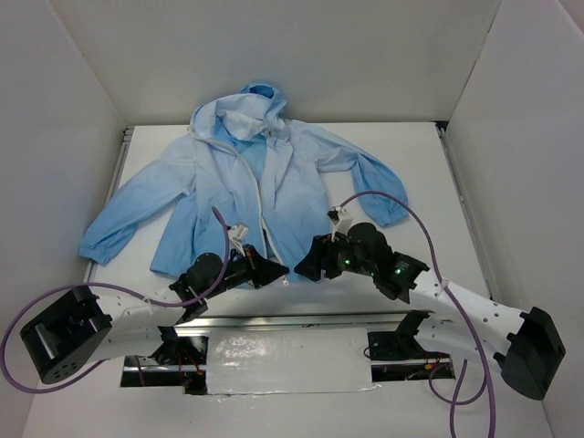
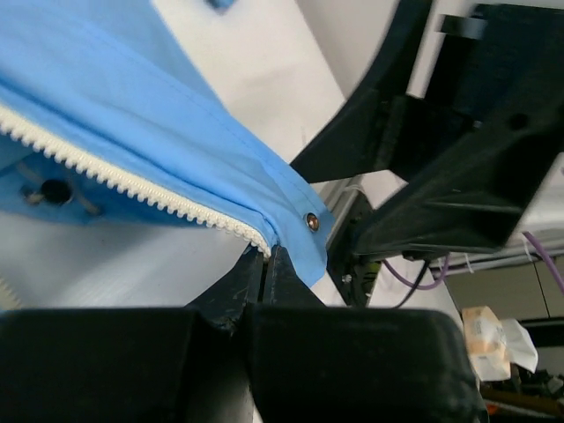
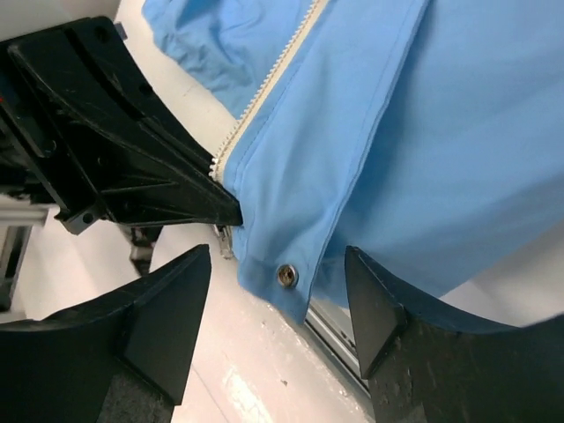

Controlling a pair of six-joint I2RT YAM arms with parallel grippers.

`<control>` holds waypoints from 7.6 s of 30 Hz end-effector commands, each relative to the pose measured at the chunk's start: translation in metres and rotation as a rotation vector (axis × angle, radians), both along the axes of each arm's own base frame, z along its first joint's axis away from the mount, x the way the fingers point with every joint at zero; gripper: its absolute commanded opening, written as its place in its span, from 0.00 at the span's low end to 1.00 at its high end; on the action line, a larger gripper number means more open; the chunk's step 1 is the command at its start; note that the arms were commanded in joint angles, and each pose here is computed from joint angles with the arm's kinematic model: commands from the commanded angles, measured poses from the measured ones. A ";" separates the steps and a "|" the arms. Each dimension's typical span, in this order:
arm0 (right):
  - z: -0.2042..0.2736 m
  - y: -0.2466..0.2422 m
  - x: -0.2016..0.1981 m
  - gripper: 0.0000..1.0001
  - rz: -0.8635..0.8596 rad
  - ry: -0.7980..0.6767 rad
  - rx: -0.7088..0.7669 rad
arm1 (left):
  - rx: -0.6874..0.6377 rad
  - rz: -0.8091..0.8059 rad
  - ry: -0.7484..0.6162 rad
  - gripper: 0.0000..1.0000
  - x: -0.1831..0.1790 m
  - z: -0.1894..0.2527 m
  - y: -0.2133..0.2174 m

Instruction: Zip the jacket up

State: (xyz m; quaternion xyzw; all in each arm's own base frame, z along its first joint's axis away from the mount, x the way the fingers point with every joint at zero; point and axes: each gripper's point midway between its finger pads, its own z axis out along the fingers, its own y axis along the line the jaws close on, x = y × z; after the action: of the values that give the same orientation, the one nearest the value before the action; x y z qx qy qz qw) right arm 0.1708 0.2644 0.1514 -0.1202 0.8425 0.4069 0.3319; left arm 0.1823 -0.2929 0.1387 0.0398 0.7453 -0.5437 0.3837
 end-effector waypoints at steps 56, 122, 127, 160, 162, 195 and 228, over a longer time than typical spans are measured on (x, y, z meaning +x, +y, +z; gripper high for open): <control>0.002 0.007 0.011 0.00 0.008 0.018 0.094 | 0.713 0.340 0.280 0.68 -0.012 -0.061 0.108; -0.006 0.023 0.006 0.00 0.098 0.048 0.110 | 0.644 0.321 0.220 0.00 0.010 -0.069 0.062; 0.000 0.035 0.016 0.00 0.072 0.056 0.189 | 0.264 0.400 0.032 0.00 0.031 0.014 0.050; 0.041 0.051 0.033 0.00 -0.131 -0.029 0.422 | -0.093 0.557 -0.074 0.00 0.050 0.072 0.062; 0.040 0.052 0.034 0.00 -0.147 -0.036 0.416 | -0.098 0.568 -0.066 0.00 0.051 0.073 0.063; 0.039 0.068 0.035 0.00 -0.182 -0.103 0.364 | -0.095 0.591 -0.049 0.00 0.052 0.075 0.067; 0.045 0.070 0.029 0.00 -0.168 -0.134 0.367 | -0.066 0.602 -0.031 0.00 0.054 0.065 0.067</control>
State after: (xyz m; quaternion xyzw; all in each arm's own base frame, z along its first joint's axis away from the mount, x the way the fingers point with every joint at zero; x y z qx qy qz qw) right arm 0.1934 0.3286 0.1596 -0.0188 0.7714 0.4933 0.4016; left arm 0.2318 -0.2234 0.1789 -0.1720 0.7255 -0.4057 0.5286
